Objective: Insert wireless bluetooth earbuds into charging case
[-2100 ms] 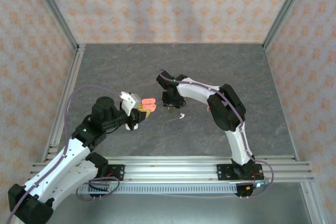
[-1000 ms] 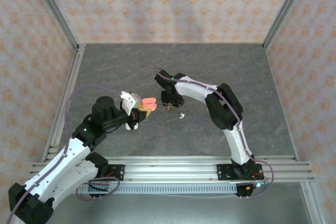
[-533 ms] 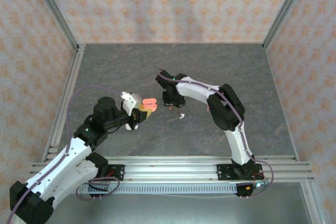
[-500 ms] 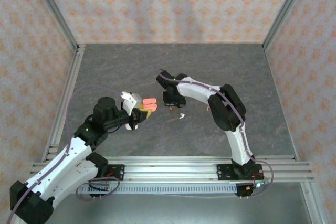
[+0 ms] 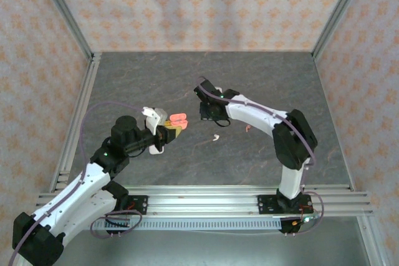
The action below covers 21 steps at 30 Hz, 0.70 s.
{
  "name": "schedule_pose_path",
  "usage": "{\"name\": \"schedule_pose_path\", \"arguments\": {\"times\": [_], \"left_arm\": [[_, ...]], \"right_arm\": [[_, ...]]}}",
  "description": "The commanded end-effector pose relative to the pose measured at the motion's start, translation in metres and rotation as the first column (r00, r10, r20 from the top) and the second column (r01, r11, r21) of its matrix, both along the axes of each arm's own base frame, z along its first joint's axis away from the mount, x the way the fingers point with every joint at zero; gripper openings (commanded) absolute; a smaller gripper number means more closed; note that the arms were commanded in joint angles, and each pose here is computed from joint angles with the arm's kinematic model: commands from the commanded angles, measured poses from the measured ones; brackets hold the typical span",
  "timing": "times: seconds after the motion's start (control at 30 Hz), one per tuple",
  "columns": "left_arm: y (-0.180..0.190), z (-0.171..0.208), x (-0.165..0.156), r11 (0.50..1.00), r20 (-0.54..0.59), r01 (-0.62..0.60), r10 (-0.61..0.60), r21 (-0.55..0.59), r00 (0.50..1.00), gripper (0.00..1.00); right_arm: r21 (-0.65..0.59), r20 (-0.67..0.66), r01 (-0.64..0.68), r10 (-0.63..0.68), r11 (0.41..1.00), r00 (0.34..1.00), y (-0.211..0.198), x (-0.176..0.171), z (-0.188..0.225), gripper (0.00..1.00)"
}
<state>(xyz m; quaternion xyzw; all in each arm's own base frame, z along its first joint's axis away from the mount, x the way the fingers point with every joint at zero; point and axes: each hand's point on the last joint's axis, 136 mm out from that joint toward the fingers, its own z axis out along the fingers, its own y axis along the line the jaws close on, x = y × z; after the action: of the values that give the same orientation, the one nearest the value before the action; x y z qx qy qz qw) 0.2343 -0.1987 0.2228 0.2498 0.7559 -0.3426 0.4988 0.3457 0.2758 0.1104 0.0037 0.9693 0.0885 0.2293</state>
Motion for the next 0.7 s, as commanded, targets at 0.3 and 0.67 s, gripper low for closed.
{"name": "schedule_pose_path", "arguments": {"times": [0.3, 0.67], "left_arm": [[-0.005, 0.033, 0.018, 0.989, 0.042, -0.06, 0.067, -0.134, 0.997, 0.0], [-0.01, 0.042, 0.027, 0.984, 0.04, -0.074, 0.081, -0.165, 0.996, 0.0]], "right_arm": [[0.139, 0.379, -0.012, -0.042, 0.99, 0.925, -0.006, -0.001, 0.114, 0.15], [0.253, 0.542, -0.121, -0.037, 0.96, 0.84, 0.004, -0.023, 0.176, 0.14]]}}
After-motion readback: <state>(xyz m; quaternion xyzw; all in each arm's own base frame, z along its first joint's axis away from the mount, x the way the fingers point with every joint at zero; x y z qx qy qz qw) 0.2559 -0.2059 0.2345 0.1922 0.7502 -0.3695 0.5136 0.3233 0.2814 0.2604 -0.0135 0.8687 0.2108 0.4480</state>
